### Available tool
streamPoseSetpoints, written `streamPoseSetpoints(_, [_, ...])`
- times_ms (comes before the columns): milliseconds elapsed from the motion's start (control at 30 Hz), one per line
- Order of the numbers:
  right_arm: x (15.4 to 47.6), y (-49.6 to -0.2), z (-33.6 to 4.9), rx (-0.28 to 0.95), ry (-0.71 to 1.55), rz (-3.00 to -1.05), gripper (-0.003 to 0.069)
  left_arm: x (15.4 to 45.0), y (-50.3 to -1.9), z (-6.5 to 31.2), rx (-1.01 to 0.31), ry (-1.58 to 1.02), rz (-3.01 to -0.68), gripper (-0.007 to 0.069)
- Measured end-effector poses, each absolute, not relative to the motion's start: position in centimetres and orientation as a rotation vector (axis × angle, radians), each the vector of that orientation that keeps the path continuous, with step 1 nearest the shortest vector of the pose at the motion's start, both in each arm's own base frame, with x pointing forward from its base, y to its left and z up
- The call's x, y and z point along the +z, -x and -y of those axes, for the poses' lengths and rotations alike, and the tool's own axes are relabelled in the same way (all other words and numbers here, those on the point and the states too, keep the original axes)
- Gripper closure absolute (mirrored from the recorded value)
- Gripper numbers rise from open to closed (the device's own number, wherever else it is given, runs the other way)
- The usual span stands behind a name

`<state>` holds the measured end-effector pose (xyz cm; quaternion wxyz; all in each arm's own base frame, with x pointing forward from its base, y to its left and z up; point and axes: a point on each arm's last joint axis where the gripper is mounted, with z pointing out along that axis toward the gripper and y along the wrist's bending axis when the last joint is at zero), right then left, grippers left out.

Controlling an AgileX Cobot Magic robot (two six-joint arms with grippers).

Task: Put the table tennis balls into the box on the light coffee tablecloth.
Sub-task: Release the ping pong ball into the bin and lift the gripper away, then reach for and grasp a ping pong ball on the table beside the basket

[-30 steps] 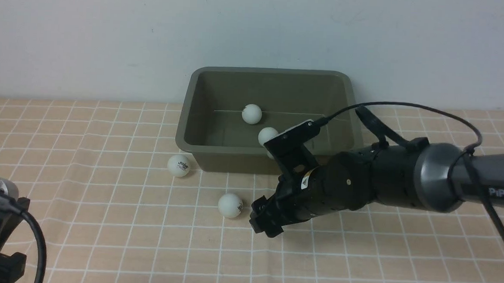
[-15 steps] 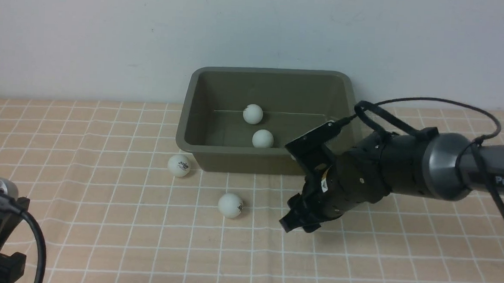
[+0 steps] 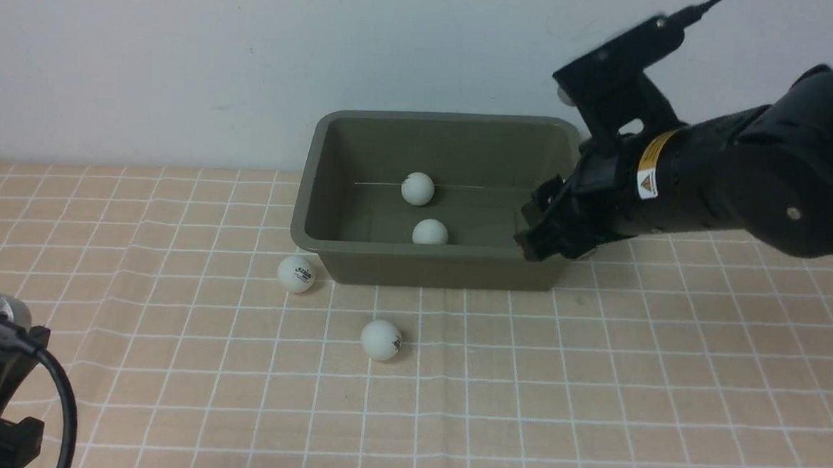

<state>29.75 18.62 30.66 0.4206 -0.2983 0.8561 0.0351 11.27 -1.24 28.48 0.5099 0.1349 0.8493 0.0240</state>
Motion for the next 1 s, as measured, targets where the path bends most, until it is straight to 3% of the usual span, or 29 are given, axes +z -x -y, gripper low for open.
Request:
streamPoseSetpoints(267, [27.8, -34.4, -20.3, 0.095, 0.727, -2.151, 0.0299, 28.5, -11.3, 1.2, 0.058, -0.325, -2.045, 0.0311])
streamPoseSetpoints(500, [25.7, -38.6, -19.4, 0.094, 0.618, -2.169, 0.0299, 28.5, -11.3, 1.2, 0.058, -0.325, -2.045, 0.0311])
streamPoseSetpoints(1000, [25.6, -39.5, -19.1, 0.101, 0.600, -2.123, 0.0265, 28.5, -11.3, 1.2, 0.058, -0.325, -2.044, 0.0311])
